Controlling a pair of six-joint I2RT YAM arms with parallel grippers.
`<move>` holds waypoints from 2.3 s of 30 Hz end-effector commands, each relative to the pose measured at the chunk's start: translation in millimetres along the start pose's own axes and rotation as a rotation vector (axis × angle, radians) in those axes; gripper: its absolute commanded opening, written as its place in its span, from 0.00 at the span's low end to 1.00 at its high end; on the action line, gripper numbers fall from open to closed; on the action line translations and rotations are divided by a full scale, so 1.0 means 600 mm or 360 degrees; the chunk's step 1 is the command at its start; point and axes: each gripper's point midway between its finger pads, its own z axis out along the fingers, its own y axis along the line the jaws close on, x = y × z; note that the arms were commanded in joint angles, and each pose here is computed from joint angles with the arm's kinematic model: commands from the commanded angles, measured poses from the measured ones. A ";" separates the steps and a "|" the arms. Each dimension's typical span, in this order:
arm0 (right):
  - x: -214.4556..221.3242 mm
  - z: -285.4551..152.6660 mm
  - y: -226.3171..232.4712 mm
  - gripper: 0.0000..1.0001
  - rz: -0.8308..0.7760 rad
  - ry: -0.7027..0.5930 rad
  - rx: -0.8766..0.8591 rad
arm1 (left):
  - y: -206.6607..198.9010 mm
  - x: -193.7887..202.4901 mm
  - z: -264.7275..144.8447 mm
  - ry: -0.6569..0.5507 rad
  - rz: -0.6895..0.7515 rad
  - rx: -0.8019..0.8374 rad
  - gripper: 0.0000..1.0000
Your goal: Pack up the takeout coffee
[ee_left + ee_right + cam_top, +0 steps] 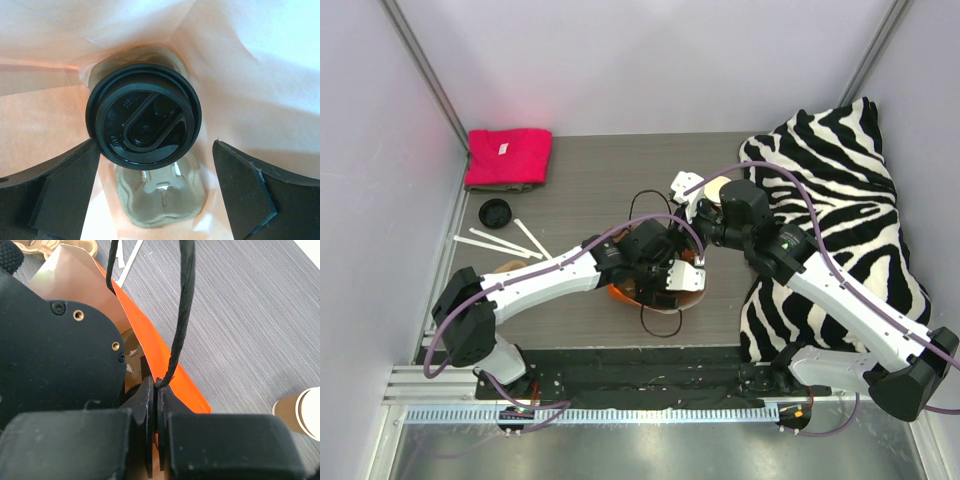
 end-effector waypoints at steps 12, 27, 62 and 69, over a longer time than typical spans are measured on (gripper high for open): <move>0.012 -0.006 0.018 0.01 0.0009 0.0038 -0.0066 | 0.022 -0.021 -0.027 -0.0085 -0.0047 -0.0108 0.80; 0.014 -0.004 0.018 0.01 0.0017 0.0043 -0.0072 | 0.023 -0.004 0.013 -0.0032 -0.0022 -0.0094 0.71; 0.014 -0.003 -0.005 0.01 -0.0009 0.0051 0.0040 | 0.017 -0.021 -0.065 -0.0026 0.0099 -0.0168 0.93; 0.011 -0.001 -0.015 0.01 -0.0005 0.0050 0.0077 | 0.006 -0.022 -0.076 -0.0026 0.0169 -0.0185 0.93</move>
